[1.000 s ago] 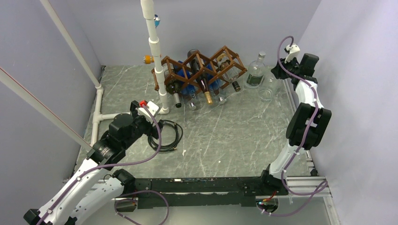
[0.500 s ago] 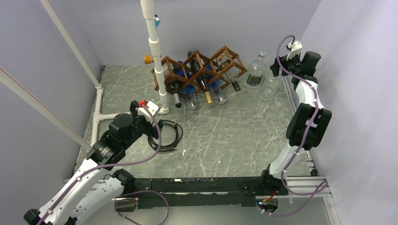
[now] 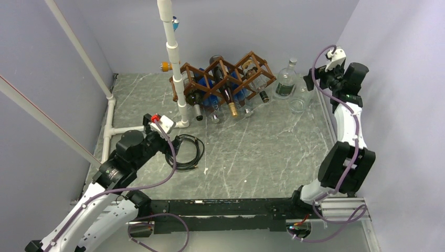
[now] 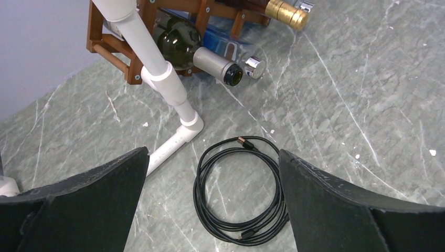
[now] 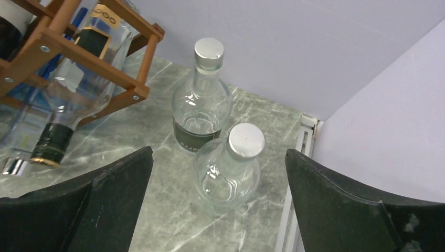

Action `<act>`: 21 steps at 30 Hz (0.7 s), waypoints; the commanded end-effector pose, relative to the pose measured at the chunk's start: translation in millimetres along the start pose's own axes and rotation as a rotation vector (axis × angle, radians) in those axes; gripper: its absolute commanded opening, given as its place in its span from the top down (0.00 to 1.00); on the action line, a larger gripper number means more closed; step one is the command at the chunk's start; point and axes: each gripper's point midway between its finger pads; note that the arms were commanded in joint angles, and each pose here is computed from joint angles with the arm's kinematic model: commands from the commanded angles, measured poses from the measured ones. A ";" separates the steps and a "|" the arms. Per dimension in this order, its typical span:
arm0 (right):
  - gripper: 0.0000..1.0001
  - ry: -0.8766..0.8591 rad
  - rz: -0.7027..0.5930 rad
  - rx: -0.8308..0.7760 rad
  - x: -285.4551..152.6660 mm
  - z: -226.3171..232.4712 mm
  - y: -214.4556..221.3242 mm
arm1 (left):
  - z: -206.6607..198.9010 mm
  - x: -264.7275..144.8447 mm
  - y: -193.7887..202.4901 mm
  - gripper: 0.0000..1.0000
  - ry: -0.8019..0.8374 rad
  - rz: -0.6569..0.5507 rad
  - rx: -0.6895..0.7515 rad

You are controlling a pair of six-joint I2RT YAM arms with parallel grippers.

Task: Take the wine bottle off the wine rack
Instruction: Move the wine bottle to the corner of the board, then pick up the wine bottle from the wine rack.

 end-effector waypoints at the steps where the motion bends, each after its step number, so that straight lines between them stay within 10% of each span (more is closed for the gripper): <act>1: 0.00 -0.007 0.031 0.030 -28.8 14.3 -3.2 | -3.3 -5.5 -19.3 0.00 0.027 -0.080 -0.021; 21: 0.00 -0.184 -0.050 0.171 -134.8 140.0 11.2 | -27.4 -0.2 -18.5 0.00 0.164 -0.078 -0.087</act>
Point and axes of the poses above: each gripper's point midway between its finger pads, its own x axis out along the fingers, its own z axis along the line the jaws close on, y = z × x, and after that the axes turned 1 degree about x, right-handed
